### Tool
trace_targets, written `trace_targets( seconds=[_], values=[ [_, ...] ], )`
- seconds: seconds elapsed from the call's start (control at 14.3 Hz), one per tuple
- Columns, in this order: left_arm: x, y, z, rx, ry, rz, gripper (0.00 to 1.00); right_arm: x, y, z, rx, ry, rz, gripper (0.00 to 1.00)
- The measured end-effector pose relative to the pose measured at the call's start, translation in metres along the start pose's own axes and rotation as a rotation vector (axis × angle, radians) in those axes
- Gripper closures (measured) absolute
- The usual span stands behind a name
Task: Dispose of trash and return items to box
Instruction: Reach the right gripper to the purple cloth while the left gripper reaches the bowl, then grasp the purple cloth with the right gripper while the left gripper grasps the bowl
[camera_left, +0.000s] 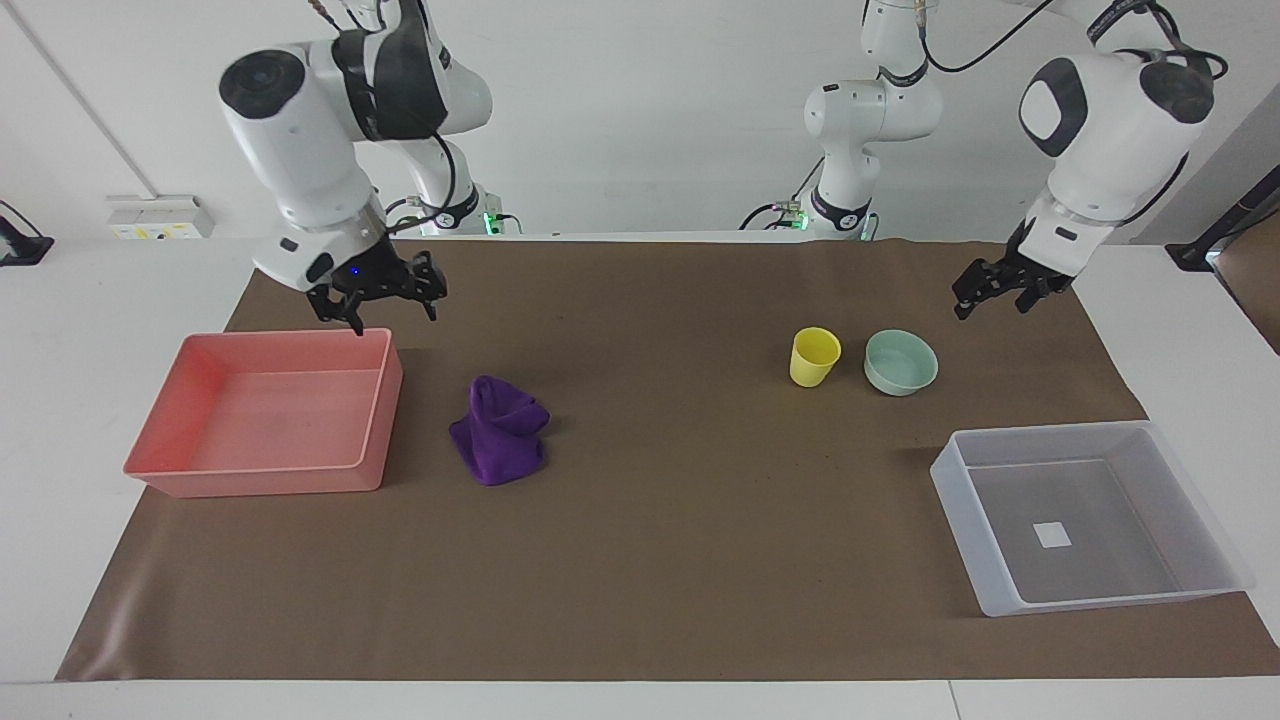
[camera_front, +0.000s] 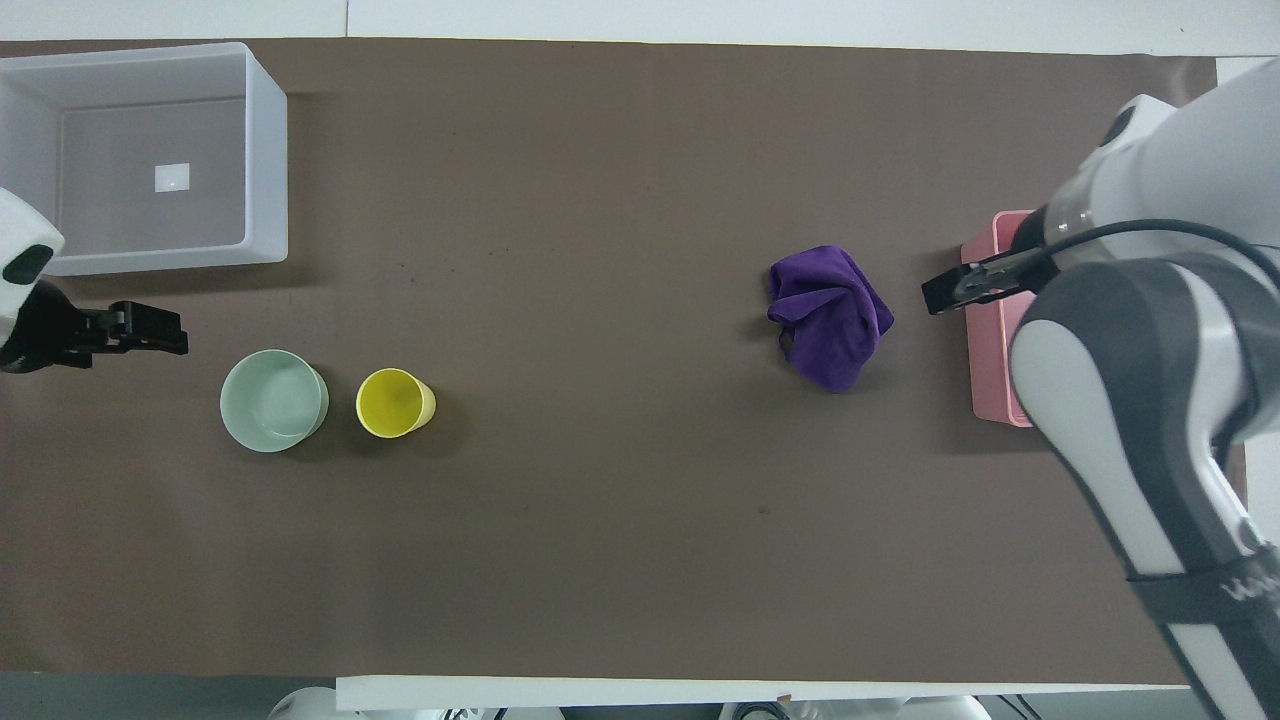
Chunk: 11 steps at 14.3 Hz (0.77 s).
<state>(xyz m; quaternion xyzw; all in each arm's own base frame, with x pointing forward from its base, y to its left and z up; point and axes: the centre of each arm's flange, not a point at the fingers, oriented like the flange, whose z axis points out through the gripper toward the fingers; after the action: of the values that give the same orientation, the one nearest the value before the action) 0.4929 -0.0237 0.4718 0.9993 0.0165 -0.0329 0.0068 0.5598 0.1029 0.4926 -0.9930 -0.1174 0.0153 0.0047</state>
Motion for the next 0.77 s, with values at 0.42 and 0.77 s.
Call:
trace_targets(
  seconds=[0.42,0.77],
  values=[
    [-0.038,-0.004,0.102,0.012,-0.134,-0.006,0.00,0.002,-0.049,0.134,-0.015,0.043,-0.052,0.03],
    [-0.060,-0.007,0.153,0.012,-0.119,-0.020,0.20,0.009,-0.045,0.182,-0.027,0.061,-0.092,0.30]
  ],
)
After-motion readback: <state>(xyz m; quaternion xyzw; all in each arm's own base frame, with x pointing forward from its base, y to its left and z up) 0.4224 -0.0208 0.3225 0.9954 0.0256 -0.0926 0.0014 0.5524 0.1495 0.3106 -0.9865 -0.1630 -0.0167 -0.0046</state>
